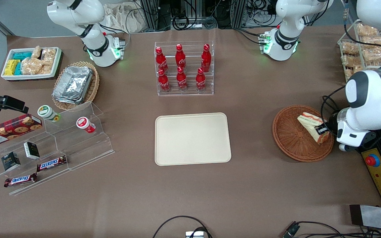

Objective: Place sandwich from basket to tray
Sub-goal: 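Lift the held sandwich up out of the basket with the left gripper, then carry the sandwich over the beige tray with the left gripper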

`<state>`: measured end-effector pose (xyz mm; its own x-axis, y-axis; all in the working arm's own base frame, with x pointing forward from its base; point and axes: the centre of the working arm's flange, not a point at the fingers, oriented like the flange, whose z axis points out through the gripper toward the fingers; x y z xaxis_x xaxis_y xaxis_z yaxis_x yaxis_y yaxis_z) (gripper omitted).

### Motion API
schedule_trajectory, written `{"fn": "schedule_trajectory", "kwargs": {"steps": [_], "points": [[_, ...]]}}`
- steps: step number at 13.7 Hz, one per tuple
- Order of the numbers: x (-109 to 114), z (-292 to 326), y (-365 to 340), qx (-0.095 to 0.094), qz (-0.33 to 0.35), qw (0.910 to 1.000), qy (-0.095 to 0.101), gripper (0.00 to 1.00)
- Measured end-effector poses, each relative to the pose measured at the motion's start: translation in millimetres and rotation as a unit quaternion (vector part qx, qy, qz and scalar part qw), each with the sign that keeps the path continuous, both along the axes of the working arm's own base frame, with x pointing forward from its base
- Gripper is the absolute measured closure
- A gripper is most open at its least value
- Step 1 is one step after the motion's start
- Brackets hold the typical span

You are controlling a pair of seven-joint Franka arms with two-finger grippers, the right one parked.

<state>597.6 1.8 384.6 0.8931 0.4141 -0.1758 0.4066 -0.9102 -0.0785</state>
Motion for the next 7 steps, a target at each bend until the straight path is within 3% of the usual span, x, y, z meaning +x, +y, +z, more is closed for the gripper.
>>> {"fn": "schedule_trajectory", "kwargs": {"steps": [2, 7], "points": [[9.5, 32.1, -35.2, -0.007, -0.029, 0.9995, -0.013, 0.8], [11.0, 64.7, -193.3, -0.027, -0.121, 0.9921, -0.022, 0.8]]}}
